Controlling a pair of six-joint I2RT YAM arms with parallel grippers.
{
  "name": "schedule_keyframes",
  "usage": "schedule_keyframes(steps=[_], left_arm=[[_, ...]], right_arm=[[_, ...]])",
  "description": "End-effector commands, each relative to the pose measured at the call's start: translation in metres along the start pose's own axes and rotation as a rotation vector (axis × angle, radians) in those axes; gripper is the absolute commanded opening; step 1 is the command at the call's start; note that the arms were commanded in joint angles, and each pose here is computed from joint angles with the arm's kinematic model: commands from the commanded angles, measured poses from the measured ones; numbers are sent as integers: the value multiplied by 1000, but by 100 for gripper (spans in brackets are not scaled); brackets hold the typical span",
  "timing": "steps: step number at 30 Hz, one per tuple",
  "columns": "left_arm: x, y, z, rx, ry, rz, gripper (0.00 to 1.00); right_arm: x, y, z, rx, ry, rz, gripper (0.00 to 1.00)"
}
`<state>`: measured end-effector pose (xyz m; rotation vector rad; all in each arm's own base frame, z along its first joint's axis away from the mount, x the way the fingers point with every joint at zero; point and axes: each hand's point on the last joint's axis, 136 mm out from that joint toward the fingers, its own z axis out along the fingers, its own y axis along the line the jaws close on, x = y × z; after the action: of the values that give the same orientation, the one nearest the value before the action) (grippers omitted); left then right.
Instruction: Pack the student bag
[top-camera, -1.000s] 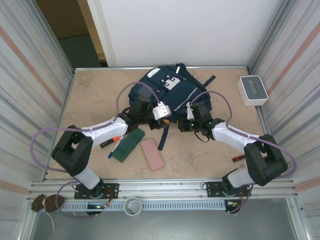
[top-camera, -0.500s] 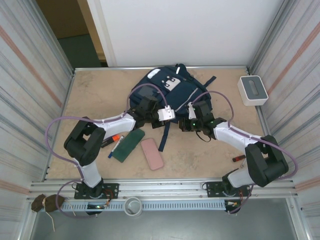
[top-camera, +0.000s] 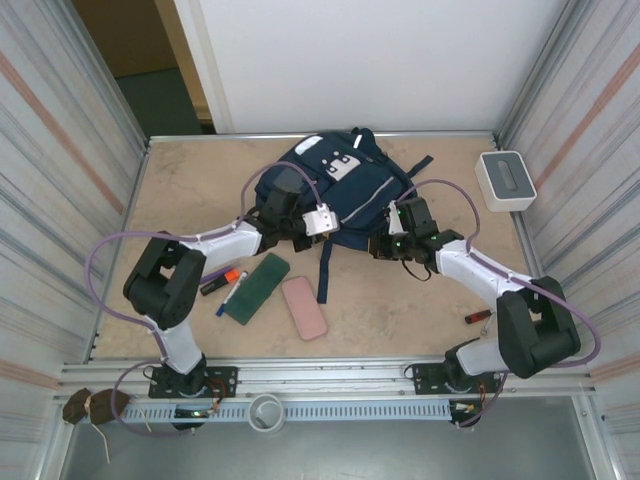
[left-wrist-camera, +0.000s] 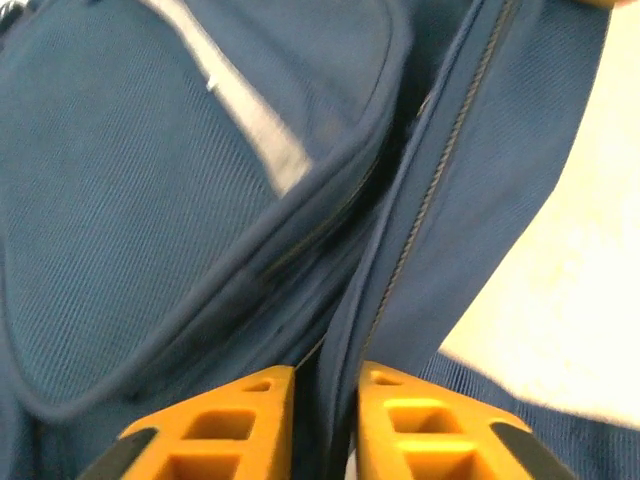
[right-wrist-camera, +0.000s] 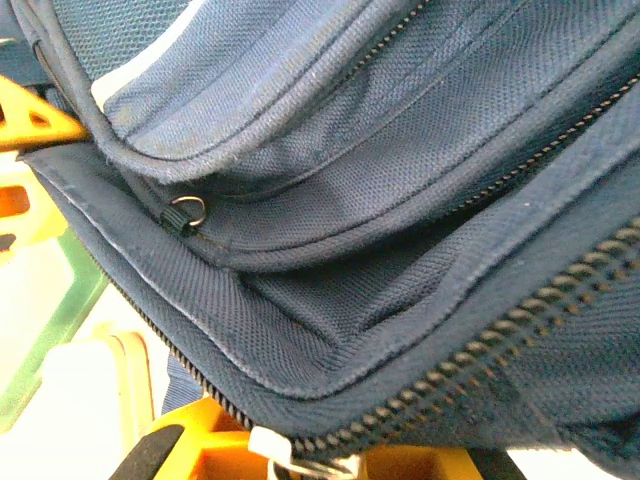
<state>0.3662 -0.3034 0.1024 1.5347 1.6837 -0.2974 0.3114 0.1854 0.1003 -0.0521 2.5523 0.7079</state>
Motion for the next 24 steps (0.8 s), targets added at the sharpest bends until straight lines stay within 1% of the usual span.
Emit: schedule_keyframes(steps=[1, 3, 5, 9, 11, 12, 13, 14, 16, 18, 22, 24], left_arm=[[-12, 7, -23, -26, 3, -9, 38], [-26, -10, -22, 0, -27, 27, 44], [-34, -23, -19, 17, -35, 68, 49], [-43, -28, -5, 11, -30, 113, 50], [-46, -28, 2, 17, -28, 119, 48], [-46, -28, 5, 18, -25, 123, 45], [-46, -27, 7, 15, -25, 124, 39], [-46, -26, 8, 10, -25, 123, 32], [-42, -20, 6, -21, -30, 130, 14], [-35, -13, 0, -45, -31, 125, 1], [-13, 7, -12, -93, 7, 92, 0], [-2, 14, -15, -111, 34, 89, 0]], right_arm=[[-14, 17, -4, -43, -13, 4, 0], [-18, 28, -4, -82, -13, -2, 0], [-20, 39, -5, -114, -10, -10, 0], [-19, 60, -8, -166, 5, -43, 0], [-16, 66, -10, -186, 12, -54, 0], [-14, 67, -10, -192, 16, -54, 0], [-13, 66, -11, -192, 20, -55, 0], [-11, 65, -11, -187, 26, -55, 0], [-5, 53, -12, -140, 48, -50, 0], [1, 34, -14, -83, 84, -17, 0], [11, -12, -18, 18, 148, 88, 0], [13, -25, -17, 52, 166, 113, 0]])
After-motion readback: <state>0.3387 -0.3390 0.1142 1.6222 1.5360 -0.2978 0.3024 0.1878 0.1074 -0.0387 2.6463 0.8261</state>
